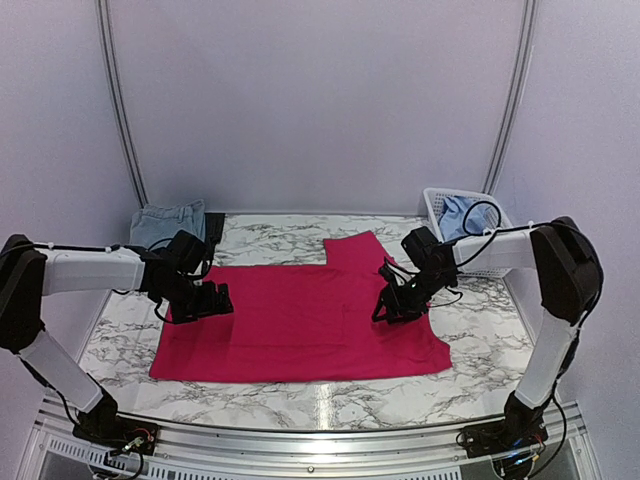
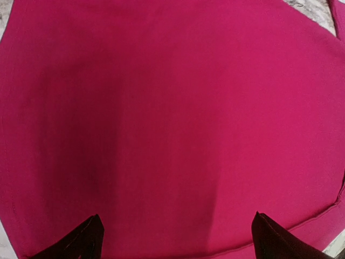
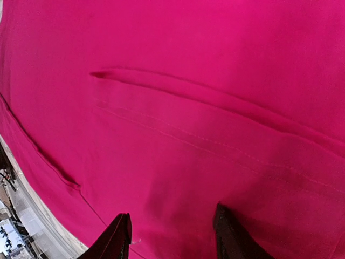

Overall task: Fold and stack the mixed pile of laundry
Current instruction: Adjust the 1/3-folded T-shirt at the center of the board, then pick up the 1/3-folded T-shirt from the center of the board.

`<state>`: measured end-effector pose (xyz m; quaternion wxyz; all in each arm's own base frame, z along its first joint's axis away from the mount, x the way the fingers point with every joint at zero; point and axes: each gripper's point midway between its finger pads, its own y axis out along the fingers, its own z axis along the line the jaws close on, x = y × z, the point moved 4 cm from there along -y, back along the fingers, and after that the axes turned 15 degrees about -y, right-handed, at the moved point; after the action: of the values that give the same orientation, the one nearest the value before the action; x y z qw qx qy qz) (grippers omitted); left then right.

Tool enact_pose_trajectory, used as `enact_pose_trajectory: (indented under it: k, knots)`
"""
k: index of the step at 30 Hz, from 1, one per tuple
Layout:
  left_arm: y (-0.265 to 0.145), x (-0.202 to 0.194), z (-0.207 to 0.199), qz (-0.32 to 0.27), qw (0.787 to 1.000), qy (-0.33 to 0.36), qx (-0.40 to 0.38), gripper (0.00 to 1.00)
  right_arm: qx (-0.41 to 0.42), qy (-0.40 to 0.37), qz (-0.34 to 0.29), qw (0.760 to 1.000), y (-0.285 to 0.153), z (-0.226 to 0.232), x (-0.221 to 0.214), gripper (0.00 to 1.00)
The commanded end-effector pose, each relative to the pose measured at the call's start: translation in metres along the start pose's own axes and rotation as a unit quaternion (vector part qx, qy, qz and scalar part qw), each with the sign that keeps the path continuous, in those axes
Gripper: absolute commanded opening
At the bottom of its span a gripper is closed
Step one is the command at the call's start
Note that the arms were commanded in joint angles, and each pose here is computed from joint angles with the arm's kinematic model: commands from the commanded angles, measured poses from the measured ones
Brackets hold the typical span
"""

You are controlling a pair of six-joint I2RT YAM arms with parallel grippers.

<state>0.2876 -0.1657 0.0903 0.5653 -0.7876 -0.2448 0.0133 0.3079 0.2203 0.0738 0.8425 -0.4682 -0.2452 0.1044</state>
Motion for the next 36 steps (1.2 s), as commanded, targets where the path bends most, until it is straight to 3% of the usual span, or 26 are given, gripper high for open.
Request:
enact_pose_trajectory:
  k: [1,13,17,23,29,36]
  knots:
    - [0.013,-0.018,0.021,0.031,0.999,-0.025,0.026,0.99,-0.006,-0.001,0.014,1.0,0.004,-0.005,-0.02,0.5]
    - [0.002,-0.062,0.05,0.087,0.995,-0.014,0.055,0.99,0.037,0.036,0.051,0.997,-0.002,0.026,-0.098,0.5]
    - [-0.023,-0.035,0.032,0.028,0.999,0.006,0.023,0.99,0.031,0.017,-0.015,0.999,-0.032,0.021,-0.051,0.51]
    - [-0.047,0.055,0.014,-0.057,0.998,-0.009,0.0,0.99,-0.024,-0.016,-0.096,0.995,-0.077,-0.018,0.042,0.52]
    - [-0.032,0.123,0.014,-0.074,0.997,-0.026,0.019,0.99,-0.074,-0.022,-0.121,0.99,-0.082,-0.051,0.106,0.51]
    - [-0.008,0.159,0.009,-0.063,0.998,-0.026,0.012,0.89,-0.13,-0.011,-0.115,0.985,-0.059,-0.09,0.145,0.49]
